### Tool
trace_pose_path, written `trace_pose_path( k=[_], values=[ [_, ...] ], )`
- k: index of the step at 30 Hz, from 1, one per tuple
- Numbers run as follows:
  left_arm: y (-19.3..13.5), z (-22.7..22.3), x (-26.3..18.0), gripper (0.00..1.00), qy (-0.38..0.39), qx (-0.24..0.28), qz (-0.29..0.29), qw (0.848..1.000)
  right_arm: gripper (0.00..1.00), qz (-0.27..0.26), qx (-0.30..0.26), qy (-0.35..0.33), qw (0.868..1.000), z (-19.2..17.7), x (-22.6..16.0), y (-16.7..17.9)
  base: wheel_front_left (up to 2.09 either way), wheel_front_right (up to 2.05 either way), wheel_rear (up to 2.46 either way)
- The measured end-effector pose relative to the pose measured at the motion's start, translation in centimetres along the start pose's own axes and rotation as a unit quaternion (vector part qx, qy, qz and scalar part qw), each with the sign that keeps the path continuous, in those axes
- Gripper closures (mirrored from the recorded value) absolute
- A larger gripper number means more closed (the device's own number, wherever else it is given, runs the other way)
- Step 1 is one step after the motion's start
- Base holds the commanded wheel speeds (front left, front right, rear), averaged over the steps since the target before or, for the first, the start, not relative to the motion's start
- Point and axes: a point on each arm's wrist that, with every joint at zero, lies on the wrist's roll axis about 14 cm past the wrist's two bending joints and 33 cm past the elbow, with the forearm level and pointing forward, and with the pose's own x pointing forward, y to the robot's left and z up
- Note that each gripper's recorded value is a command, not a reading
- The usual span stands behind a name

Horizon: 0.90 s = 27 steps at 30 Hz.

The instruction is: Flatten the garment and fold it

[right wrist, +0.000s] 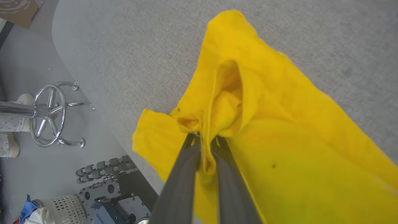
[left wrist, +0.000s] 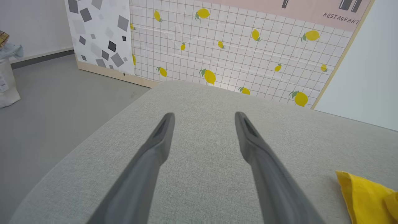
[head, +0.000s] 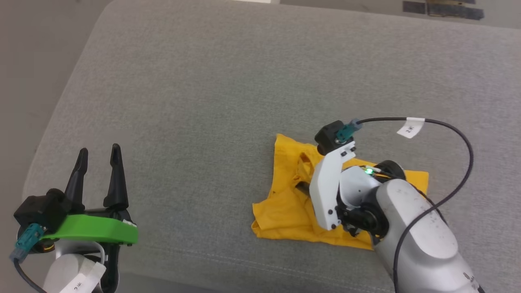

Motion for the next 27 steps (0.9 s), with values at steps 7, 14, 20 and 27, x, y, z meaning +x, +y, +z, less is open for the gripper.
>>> trace_pose_path(
  k=[7, 14, 20, 27],
  values=[
    [1.1, -0.6, -0.4, 0.0, 0.012, 0.003, 0.016, 1.0, 1.0, 0.027, 0.012, 0.004, 1.0, -0.8, 2.9, 0.7, 0.0, 0.0, 0.0],
    [0.8, -0.2, -0.5, 0.0, 0.005, 0.0, 0.012, 1.0, 0.0, 0.075, 0.041, -0.028, 0.996, -0.3, 2.7, 3.4, 0.0, 0.0, 0.0],
    [-0.5, 0.1, -0.5, 0.0, 0.0, -0.006, -0.006, 1.0, 0.0, 0.112, 0.042, -0.111, 0.987, 3.3, 0.3, 5.8, 0.0, 0.0, 0.0],
    [-2.6, 0.8, 0.1, 0.0, -0.016, -0.01, -0.036, 0.999, 0.0, 0.039, 0.033, -0.259, 0.965, 8.6, -5.1, 2.0, 0.0, 0.0, 0.0]
  ],
)
